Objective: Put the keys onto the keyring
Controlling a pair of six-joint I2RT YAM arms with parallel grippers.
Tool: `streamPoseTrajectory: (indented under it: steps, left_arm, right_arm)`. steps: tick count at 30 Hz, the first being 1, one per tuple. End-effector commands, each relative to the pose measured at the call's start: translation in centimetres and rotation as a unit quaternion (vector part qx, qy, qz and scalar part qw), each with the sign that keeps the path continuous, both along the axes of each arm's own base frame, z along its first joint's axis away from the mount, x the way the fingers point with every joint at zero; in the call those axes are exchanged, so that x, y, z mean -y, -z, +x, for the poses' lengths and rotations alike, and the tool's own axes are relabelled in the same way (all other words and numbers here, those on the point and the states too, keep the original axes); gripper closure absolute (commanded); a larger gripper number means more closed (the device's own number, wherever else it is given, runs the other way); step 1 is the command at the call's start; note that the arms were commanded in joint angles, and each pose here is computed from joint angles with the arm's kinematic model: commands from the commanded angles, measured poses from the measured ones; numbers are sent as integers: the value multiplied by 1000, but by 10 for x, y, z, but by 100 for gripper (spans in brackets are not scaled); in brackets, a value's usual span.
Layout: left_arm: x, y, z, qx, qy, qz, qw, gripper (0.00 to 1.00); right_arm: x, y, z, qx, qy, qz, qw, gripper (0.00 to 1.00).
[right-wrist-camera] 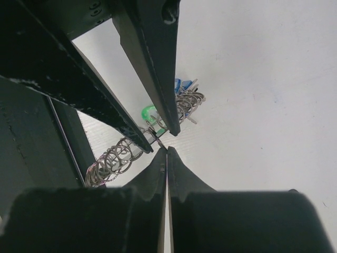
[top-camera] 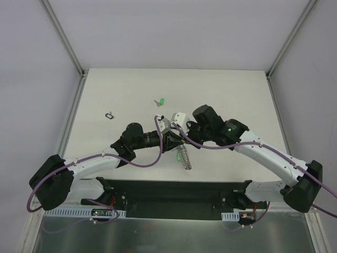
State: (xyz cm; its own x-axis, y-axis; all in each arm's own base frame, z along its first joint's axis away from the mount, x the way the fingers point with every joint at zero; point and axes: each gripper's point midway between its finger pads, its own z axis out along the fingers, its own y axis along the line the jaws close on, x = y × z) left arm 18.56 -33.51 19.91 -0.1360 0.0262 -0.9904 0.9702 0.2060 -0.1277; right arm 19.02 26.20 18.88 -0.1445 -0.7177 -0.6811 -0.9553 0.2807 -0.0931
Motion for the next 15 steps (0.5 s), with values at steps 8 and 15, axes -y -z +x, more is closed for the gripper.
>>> streamPoseTrajectory:
  steps: [8,15]
  left_arm:
    - [-5,17,-3,-1,-8,9,1000,74]
    - [-7,19,0,1,-21,3,1000,76]
  right_arm:
    - [-12,-46,14,50,30,89,994,99]
    - [-12,-47,14,52,32,93,994,99]
